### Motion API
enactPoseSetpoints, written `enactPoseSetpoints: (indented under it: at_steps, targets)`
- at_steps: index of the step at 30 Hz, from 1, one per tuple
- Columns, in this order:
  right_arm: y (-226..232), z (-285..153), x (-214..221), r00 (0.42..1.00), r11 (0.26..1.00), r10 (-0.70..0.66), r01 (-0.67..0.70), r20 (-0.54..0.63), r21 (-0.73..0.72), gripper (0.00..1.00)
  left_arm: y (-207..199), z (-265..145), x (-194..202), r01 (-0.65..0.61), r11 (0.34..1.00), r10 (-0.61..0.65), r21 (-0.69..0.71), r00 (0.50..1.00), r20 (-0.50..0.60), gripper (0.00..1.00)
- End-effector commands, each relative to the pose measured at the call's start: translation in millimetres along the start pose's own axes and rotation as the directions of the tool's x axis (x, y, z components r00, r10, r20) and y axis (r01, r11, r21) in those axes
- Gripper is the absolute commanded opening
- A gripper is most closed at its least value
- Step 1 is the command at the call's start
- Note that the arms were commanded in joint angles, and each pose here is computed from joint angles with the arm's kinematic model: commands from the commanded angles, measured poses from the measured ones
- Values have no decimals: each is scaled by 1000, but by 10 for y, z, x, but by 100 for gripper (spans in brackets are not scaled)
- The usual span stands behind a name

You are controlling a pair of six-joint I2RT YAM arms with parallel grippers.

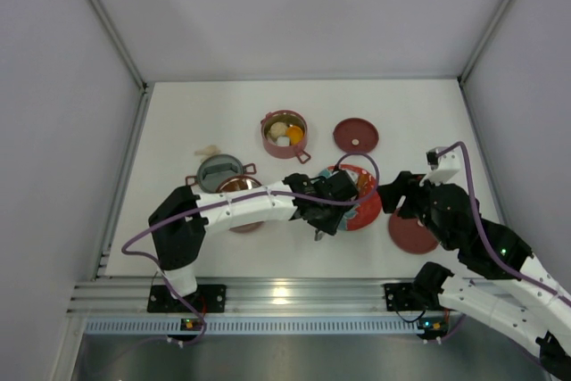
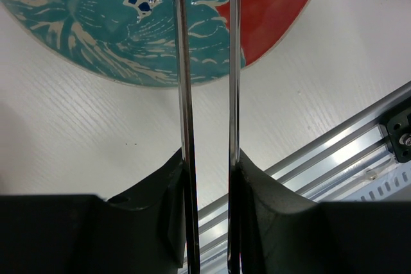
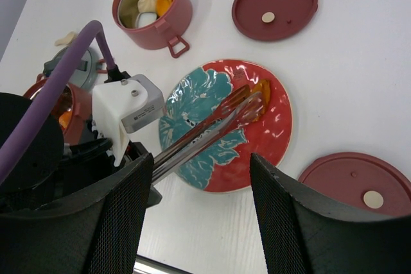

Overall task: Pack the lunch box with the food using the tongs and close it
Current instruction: Pick up the fake food from the plate.

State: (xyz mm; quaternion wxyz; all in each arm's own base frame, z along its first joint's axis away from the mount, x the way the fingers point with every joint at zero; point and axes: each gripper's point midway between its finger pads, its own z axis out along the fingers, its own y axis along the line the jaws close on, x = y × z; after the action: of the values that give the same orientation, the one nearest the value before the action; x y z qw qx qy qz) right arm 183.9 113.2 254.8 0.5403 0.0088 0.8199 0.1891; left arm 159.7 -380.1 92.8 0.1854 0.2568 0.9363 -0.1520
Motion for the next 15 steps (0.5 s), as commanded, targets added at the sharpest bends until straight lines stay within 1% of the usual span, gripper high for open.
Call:
enactPoseSetpoints:
  at_steps: [1,9,10,15]
  targets:
    - [30,-23,10,1000,1000,3,-3,-1,-19,61,-31,-329,-170,-1,1000,-1,15,997,82,18]
    - [44,-1,33,1000,1000,6,-6,-6,-23,61,68,-679,-101,14,1000,-16,13,992,127,17]
    - [53,-1,30,1000,1000,9,-9,-5,-27,61,108,-700,-50,14,1000,-14,0,993,120,17]
    - [70,30,47,1000,1000,6,-6,-12,-27,61,285,-957,76,51,998,-47,-24,987,153,17]
